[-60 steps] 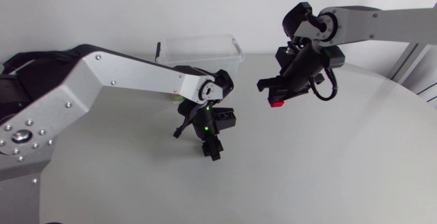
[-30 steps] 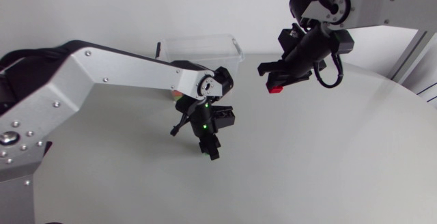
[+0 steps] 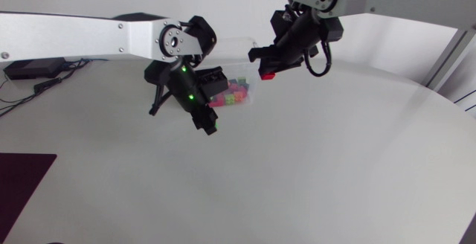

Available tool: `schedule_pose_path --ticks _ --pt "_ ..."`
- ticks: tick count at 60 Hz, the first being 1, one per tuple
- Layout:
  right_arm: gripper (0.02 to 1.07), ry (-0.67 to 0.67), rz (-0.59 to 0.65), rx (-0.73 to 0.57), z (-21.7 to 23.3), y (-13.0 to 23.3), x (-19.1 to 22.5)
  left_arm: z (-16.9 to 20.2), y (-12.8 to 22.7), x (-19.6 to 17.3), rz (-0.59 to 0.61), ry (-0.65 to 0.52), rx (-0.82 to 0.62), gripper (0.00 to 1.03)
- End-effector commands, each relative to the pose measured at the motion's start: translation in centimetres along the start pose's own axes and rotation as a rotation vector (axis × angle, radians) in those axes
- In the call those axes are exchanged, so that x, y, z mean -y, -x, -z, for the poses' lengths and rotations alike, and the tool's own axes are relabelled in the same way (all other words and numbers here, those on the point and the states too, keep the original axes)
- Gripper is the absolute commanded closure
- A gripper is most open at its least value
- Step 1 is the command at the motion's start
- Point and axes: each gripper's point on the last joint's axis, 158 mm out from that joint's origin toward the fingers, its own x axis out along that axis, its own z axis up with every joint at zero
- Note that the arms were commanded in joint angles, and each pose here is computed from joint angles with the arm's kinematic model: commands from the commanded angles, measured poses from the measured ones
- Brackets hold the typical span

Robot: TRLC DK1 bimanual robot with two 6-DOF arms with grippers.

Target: Place the duplo bricks in the container

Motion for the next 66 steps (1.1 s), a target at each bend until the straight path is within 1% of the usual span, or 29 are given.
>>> schedule_pose_path --ticks 1,17,33,51,66 --pt "0.77 -0.022 -0.017 0.012 -1.3 -1.6 -0.9 -0.5 2.2 -1.4 -0.027 0.029 0.044 0.91" --pt "0.77 -0.008 -0.029 0.095 -5.9 -3.3 -2.7 -2.0 5.0 -5.1 -0.091 0.087 0.131 0.91" --pt "0.77 -0.001 -0.023 0.123 -7.8 -5.3 -3.1 -3.2 6.4 -8.2 -0.130 0.144 0.203 0.91" --pt "0.77 0.006 0.016 0.167 -9.6 -6.6 -2.9 -3.7 6.8 -9.1 -0.146 0.153 0.225 0.91" --pt "0.77 0.005 0.038 0.175 -10.3 -7.6 -2.5 -3.6 6.9 -9.2 -0.141 0.164 0.229 0.91"
